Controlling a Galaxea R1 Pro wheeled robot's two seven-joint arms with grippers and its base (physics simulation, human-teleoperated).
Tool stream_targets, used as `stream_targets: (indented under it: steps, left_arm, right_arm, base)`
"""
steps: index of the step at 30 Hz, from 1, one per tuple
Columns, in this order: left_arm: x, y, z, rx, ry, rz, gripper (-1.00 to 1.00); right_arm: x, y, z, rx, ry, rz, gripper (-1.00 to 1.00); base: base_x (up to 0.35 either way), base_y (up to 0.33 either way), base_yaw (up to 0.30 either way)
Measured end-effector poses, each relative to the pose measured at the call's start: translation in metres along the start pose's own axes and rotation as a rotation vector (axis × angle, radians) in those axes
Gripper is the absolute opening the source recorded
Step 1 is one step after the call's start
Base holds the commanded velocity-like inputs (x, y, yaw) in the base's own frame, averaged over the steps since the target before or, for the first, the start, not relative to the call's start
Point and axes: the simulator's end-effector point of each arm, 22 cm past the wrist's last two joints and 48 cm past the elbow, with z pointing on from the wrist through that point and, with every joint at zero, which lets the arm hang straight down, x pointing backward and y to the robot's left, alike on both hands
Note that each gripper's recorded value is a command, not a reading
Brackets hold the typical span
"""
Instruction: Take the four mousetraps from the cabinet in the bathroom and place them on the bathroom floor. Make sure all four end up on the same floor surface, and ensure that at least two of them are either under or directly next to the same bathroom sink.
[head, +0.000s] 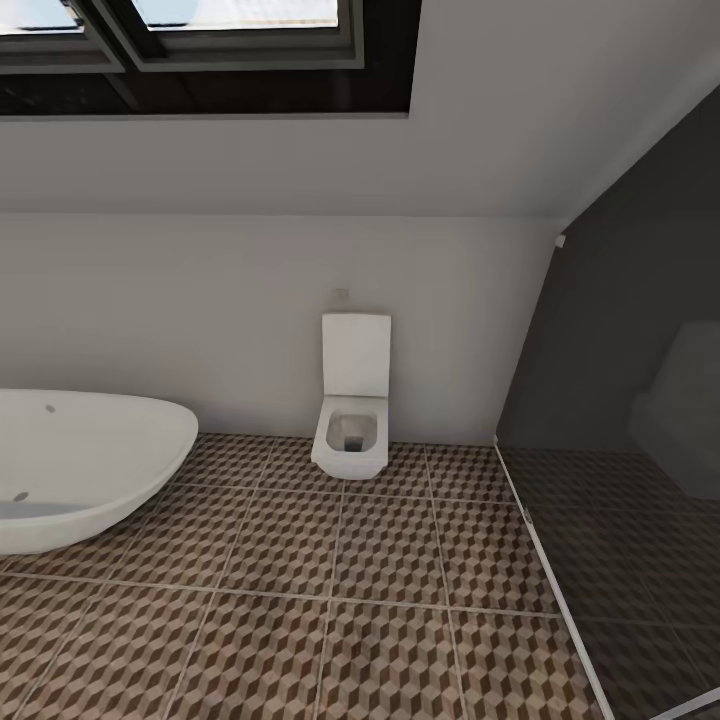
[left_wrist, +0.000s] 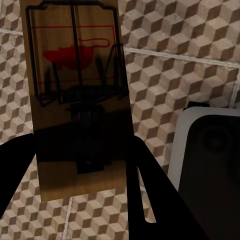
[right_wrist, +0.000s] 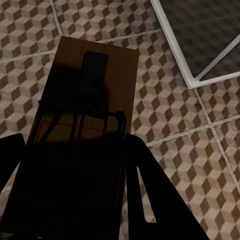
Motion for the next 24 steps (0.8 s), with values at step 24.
stream_targets:
  steps: [24]
  left_arm:
    - [-0.0002,0.0,0.0,0.0,-0.001,0.0,-1.0]
  right_arm:
    - [0.0,0.0,0.0,0.0,0.0,0.0,-1.0]
  base:
    - [0.0,0.0,0.0]
